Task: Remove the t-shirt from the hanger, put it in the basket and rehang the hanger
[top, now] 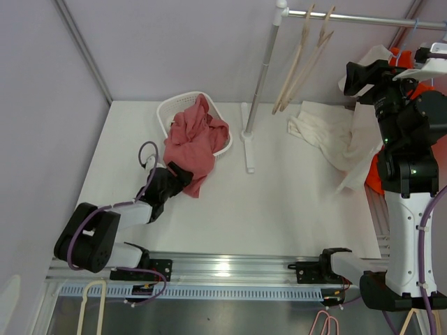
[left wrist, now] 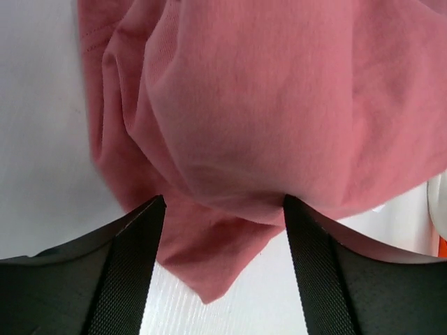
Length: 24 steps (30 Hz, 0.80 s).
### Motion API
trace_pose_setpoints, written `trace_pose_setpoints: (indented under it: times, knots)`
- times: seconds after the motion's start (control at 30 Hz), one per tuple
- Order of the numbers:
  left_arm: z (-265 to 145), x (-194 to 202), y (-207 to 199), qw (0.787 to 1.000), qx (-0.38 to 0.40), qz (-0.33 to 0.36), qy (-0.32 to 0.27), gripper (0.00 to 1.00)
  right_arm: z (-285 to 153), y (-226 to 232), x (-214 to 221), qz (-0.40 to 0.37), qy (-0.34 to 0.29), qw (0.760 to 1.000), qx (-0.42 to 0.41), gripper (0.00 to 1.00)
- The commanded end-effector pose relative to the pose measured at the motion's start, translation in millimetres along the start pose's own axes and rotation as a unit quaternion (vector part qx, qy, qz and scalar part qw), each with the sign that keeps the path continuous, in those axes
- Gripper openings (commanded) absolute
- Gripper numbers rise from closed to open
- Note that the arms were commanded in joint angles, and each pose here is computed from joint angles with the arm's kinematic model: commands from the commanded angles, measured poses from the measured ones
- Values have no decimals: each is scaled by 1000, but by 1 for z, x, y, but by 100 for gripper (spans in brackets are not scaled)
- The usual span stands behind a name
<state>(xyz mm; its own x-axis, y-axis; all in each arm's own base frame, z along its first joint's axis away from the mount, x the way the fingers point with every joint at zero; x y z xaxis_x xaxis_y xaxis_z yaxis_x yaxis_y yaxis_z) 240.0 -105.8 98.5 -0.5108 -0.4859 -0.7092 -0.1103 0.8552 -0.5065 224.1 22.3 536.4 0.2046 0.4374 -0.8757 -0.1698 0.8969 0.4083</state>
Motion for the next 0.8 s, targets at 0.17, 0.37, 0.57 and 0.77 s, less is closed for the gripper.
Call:
trace_pose_setpoints:
  times: [0.17,0.37,0.57,0.77]
  knots:
    - [22,-12,-12,999,-14,-1,-29,49,-4,5,-4,4,-7,1000,-22,72]
    - [29,-22,-20,999,-11,8,-38,1,-6,6,-5,6,-8,1000,-27,72]
    - [7,-38,-42,998,33,19,-42,1,-4,4,-2,8,-4,1000,-26,72]
    - [-38,-60,-70,996,60,32,-63,1,-1,4,2,16,2,999,-30,72]
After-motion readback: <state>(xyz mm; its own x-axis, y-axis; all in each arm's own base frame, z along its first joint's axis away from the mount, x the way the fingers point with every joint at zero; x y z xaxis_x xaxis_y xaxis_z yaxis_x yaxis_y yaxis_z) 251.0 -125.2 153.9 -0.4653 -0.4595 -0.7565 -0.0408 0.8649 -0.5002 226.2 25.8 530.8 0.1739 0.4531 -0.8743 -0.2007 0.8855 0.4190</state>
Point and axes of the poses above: each gripper's point midway between its finger pads, its own z axis out along the fingers, its own y axis along the line the jaws close on, x = y × z, the point moved 10 cm from there along -z, back along the fingers, and after that the axes turned 13 degrees about z, right-handed, at the moved point
